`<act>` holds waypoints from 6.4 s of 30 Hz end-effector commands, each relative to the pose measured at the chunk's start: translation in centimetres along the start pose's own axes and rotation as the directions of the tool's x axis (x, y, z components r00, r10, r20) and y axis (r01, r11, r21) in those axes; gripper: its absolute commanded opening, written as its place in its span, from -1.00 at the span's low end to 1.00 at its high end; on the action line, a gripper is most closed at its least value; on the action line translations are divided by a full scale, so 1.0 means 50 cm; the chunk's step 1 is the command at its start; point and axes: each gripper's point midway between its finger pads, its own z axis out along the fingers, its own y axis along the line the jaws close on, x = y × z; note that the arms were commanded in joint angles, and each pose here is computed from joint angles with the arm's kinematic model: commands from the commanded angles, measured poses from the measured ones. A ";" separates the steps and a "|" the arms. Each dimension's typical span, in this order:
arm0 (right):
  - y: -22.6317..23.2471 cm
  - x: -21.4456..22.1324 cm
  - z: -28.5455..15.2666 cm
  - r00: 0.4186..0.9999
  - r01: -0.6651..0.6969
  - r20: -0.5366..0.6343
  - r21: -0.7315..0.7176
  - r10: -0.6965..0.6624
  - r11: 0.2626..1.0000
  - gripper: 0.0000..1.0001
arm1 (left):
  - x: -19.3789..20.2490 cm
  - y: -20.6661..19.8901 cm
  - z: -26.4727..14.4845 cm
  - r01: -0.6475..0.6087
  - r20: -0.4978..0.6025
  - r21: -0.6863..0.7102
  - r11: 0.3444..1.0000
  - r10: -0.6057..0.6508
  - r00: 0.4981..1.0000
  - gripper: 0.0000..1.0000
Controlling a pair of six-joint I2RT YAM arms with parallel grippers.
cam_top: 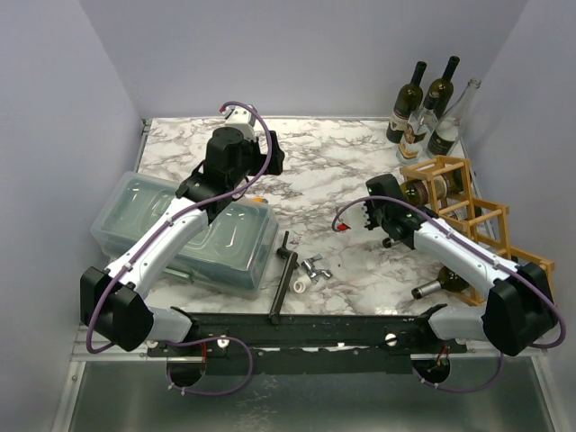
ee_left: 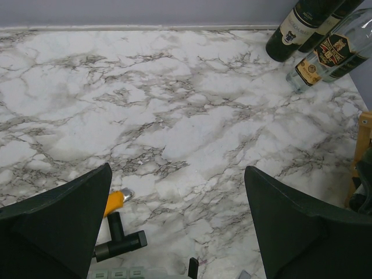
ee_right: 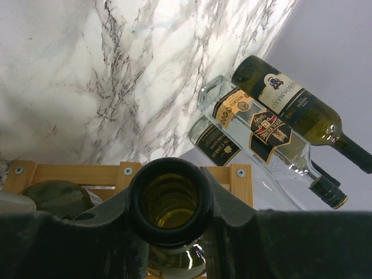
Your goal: Put the wine bottle on the wine rack
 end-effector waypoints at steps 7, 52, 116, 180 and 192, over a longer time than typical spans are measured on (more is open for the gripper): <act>0.009 0.003 0.006 1.000 -0.001 0.012 0.043 0.000 0.999 -0.93 | -0.044 -0.016 -0.024 0.014 0.048 0.031 0.999 -0.015 0.999 0.95; -0.134 -0.102 -0.353 0.630 -0.625 0.704 0.211 0.327 0.751 1.00 | 0.027 0.034 0.047 -0.007 -0.060 -0.032 0.999 0.005 0.998 0.93; -0.435 0.359 0.095 -0.267 -0.848 0.643 0.198 0.718 -0.492 0.99 | -0.014 -0.115 -0.030 -0.007 0.032 0.231 0.973 -0.001 0.999 0.86; -0.446 0.347 0.180 -0.150 -0.918 0.632 0.196 0.760 -0.344 -0.85 | -0.019 -0.126 -0.035 0.024 0.029 0.272 0.962 -0.033 0.999 0.86; -0.540 0.321 0.040 -0.261 -0.922 0.744 -0.002 0.615 -0.388 -0.99 | -0.024 -0.126 -0.039 0.022 0.034 0.273 0.962 -0.032 0.999 0.85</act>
